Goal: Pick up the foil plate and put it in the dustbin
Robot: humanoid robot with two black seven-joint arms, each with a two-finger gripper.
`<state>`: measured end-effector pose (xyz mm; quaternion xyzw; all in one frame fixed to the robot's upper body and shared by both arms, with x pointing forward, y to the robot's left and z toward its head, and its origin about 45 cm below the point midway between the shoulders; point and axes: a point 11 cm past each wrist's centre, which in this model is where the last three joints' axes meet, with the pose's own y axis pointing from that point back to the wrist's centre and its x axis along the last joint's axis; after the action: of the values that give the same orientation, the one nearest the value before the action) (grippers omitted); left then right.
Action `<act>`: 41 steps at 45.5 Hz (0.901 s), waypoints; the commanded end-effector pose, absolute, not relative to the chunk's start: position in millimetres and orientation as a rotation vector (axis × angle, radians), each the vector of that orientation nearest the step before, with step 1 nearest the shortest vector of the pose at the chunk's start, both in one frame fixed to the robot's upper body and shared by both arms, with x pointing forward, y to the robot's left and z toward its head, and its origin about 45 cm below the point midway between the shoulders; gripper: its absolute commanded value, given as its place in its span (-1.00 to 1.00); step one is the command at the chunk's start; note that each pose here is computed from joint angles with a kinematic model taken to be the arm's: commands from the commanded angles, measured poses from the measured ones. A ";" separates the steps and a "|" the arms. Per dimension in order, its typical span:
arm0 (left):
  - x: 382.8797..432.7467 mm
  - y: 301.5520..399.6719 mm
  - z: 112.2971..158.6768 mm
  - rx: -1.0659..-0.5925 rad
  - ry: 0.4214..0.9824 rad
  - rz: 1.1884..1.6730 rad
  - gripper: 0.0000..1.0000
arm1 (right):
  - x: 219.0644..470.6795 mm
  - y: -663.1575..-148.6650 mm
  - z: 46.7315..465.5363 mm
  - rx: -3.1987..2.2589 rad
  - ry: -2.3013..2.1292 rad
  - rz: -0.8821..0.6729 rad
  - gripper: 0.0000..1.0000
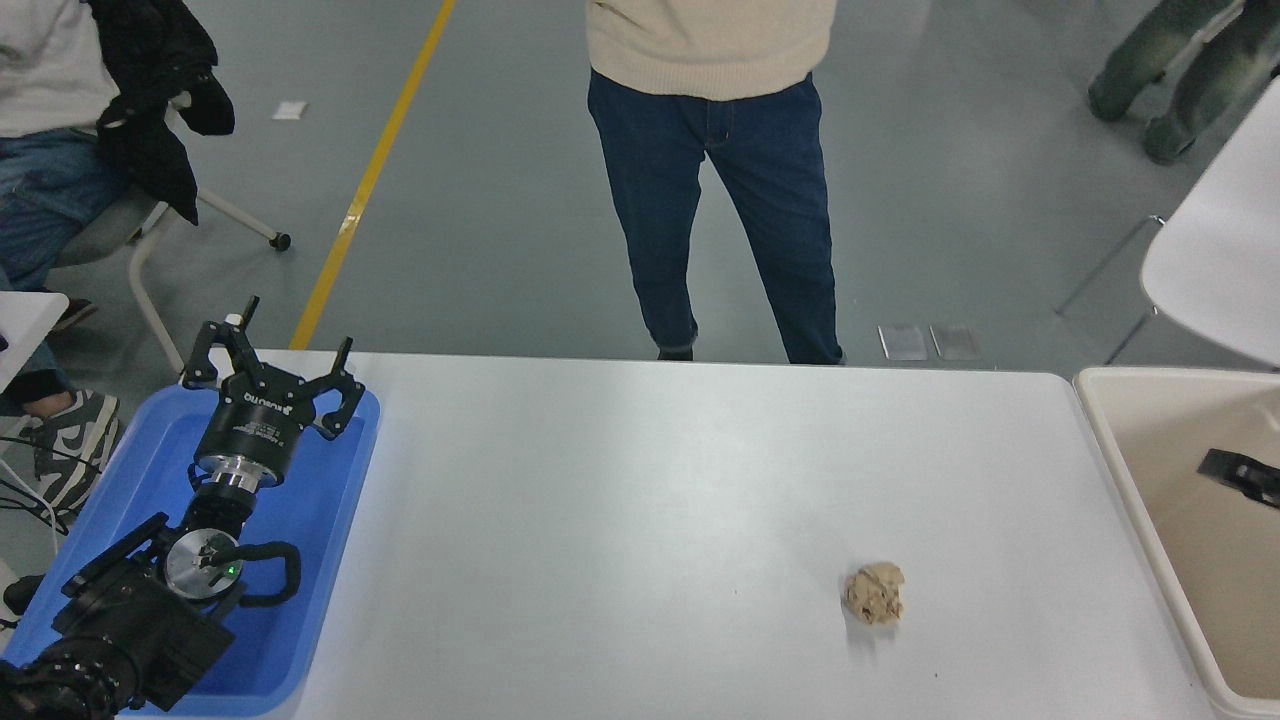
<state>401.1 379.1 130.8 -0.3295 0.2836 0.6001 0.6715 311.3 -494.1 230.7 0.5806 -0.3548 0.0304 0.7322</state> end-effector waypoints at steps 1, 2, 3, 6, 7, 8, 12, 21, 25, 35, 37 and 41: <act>401.2 379.0 130.9 -0.741 0.638 1.351 1.00 | 329.0 -447.3 302.7 1.353 -0.520 0.047 1.00; 401.2 379.0 130.9 -0.741 0.638 1.351 1.00 | 331.8 -440.3 309.4 1.354 -0.483 0.048 1.00; 401.2 379.0 130.9 -0.741 0.638 1.351 1.00 | 333.6 -433.8 316.2 1.352 -0.444 0.046 1.00; 401.2 378.3 130.6 -0.742 0.640 1.350 1.00 | 338.6 -412.8 339.8 1.333 -0.326 0.044 1.00; 401.2 379.0 130.9 -0.741 0.638 1.351 1.00 | 339.7 -407.7 348.3 1.322 -0.299 0.046 1.00; 401.2 379.0 130.9 -0.741 0.638 1.351 1.00 | 339.9 -402.8 356.2 1.315 -0.273 0.042 1.00; 401.2 378.9 130.8 -0.740 0.639 1.351 1.00 | 338.4 -383.8 382.4 1.292 -0.175 0.023 1.00; 401.2 378.1 130.5 -0.741 0.641 1.350 1.00 | 355.2 -352.7 425.9 1.316 -0.229 0.171 1.00; 401.2 378.9 130.8 -0.740 0.639 1.351 1.00 | 358.1 -345.1 435.6 1.308 -0.234 0.204 1.00; 401.2 378.9 130.8 -0.740 0.639 1.351 1.00 | 362.4 -318.1 437.7 1.319 -0.189 0.263 1.00; 400.7 379.0 130.2 -0.739 0.640 1.352 1.00 | 363.3 -312.1 436.5 1.320 -0.175 0.274 1.00; 401.2 378.9 130.8 -0.740 0.639 1.351 1.00 | 365.6 -303.4 436.9 1.331 -0.165 0.295 1.00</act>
<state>401.2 378.8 130.7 -0.3288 0.2839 0.5998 0.6720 362.0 -330.7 428.2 0.6114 -0.0955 0.1083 0.7781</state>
